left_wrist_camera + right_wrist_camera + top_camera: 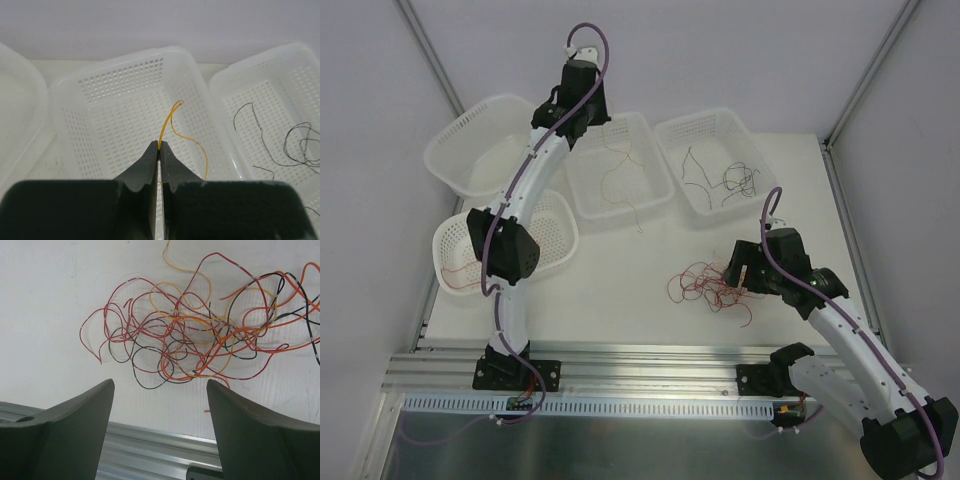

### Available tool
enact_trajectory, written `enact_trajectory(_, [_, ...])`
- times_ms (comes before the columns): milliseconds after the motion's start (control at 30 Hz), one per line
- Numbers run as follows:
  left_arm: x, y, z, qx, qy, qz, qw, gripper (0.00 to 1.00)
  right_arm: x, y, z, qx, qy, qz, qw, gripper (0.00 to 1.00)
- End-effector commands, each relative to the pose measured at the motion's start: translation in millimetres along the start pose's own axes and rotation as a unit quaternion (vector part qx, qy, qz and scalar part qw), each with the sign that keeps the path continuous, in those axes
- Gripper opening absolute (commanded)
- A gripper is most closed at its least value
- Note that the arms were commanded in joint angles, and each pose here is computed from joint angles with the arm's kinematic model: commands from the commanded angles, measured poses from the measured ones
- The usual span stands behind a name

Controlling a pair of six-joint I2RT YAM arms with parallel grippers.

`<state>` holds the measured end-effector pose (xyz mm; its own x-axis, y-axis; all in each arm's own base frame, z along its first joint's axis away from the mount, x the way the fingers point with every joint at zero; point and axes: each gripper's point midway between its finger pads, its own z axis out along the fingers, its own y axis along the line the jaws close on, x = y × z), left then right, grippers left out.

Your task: Untangle the cables

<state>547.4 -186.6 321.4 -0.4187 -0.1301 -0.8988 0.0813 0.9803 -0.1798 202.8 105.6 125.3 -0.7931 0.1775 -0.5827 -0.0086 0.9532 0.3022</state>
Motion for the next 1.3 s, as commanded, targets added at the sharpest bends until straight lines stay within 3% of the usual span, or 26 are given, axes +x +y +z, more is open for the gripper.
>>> enact_trajectory(0, [40, 4, 36, 0.002, 0.037, 0.005, 0.999, 0.00, 5, -4, -2, 0.008, 0.006, -0.009, 1.000, 0.79])
enact_trajectory(67, [73, 9, 50, 0.004, 0.077, 0.008, 0.997, 0.12, 5, -4, -2, 0.008, 0.006, -0.008, 1.000, 0.79])
enact_trajectory(100, [81, 11, 51, 0.004, 0.086, 0.008, 0.996, 0.25, 5, -5, -3, 0.009, 0.006, -0.009, 1.000, 0.79])
enact_trajectory(167, [88, 11, 44, 0.007, 0.097, 0.003, 0.995, 0.41, 5, -5, -3, 0.009, 0.006, -0.009, 1.000, 0.79])
enact_trajectory(200, [88, 11, 40, 0.008, 0.098, 0.000, 0.995, 0.59, 4, -4, -4, 0.009, 0.005, -0.010, 1.000, 0.79])
enact_trajectory(333, [81, 10, 2, 0.008, 0.094, -0.037, 0.995, 0.83, 4, -4, -4, 0.009, 0.005, -0.010, 1.000, 0.79])
enact_trajectory(367, [81, 9, -6, 0.009, 0.095, -0.046, 0.994, 0.85, 4, -4, -4, 0.008, 0.004, -0.010, 1.000, 0.79])
enact_trajectory(533, [106, -4, -55, 0.007, 0.110, -0.069, 0.992, 0.89, 5, -5, -7, 0.005, -0.005, -0.004, 1.000, 0.79])
enact_trajectory(700, [159, -34, -89, 0.026, 0.145, -0.018, 0.989, 0.88, 7, -5, -11, -0.003, -0.013, -0.003, 1.000, 0.79])
enact_trajectory(800, [196, -38, -97, 0.025, 0.154, 0.048, 0.987, 0.86, 9, -5, -12, -0.008, -0.019, -0.004, 1.000, 0.79])
enact_trajectory(900, [232, -41, -99, 0.030, 0.170, 0.061, 0.983, 0.84, 11, -5, -12, -0.011, -0.019, -0.003, 1.000, 0.79])
enact_trajectory(1067, [266, -45, -88, 0.001, 0.151, 0.008, 0.988, 0.79, 15, -6, -10, -0.014, -0.015, -0.004, 1.000, 0.79])
enact_trajectory(1267, [302, -44, -71, -0.038, 0.146, -0.040, 0.988, 0.66, 16, -8, -15, -0.013, -0.019, -0.003, 1.000, 0.79])
